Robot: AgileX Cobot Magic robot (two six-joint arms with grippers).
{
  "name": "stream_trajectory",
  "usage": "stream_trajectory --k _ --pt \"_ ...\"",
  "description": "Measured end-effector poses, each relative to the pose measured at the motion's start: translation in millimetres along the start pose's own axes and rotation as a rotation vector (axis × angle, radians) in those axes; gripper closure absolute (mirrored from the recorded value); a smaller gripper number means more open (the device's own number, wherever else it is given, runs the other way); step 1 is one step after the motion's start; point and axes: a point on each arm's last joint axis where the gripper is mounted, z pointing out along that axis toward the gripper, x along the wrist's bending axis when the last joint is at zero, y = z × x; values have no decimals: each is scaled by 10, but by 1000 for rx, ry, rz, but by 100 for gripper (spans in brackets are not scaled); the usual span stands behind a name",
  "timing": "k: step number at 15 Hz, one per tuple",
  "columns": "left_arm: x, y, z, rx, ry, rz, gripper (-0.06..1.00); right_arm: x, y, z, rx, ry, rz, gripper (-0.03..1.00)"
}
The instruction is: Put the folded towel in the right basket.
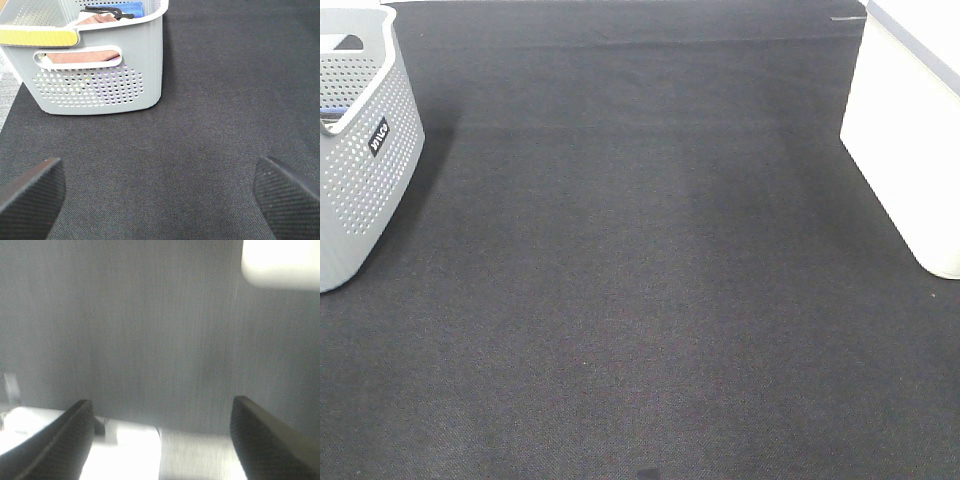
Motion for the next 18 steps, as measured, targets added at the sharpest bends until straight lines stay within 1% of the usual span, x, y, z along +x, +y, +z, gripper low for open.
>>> stream_trajectory --k 2,5,7,10,12,14,18 --pt "0 0 0 0 0 0 -3 -20 -447 14 -30 0 -4 25" --pt "0 0 0 0 0 0 -3 -63 -987 -65 -179 -28 -29 25" --pt "0 0 0 0 0 0 -3 -89 -1276 -146 -328 -51 -55 25" --pt "0 0 0 0 0 0 -3 -101 -1525 -203 -569 -55 -78 25" --pt "0 0 0 0 0 0 -3 -109 -1620 -179 -668 -61 -103 25" --pt "0 0 0 0 0 0 -3 -110 -1627 -182 -689 -64 -113 25" --pt "0 0 0 0 0 0 -3 -109 -1630 -184 -692 -64 -113 25"
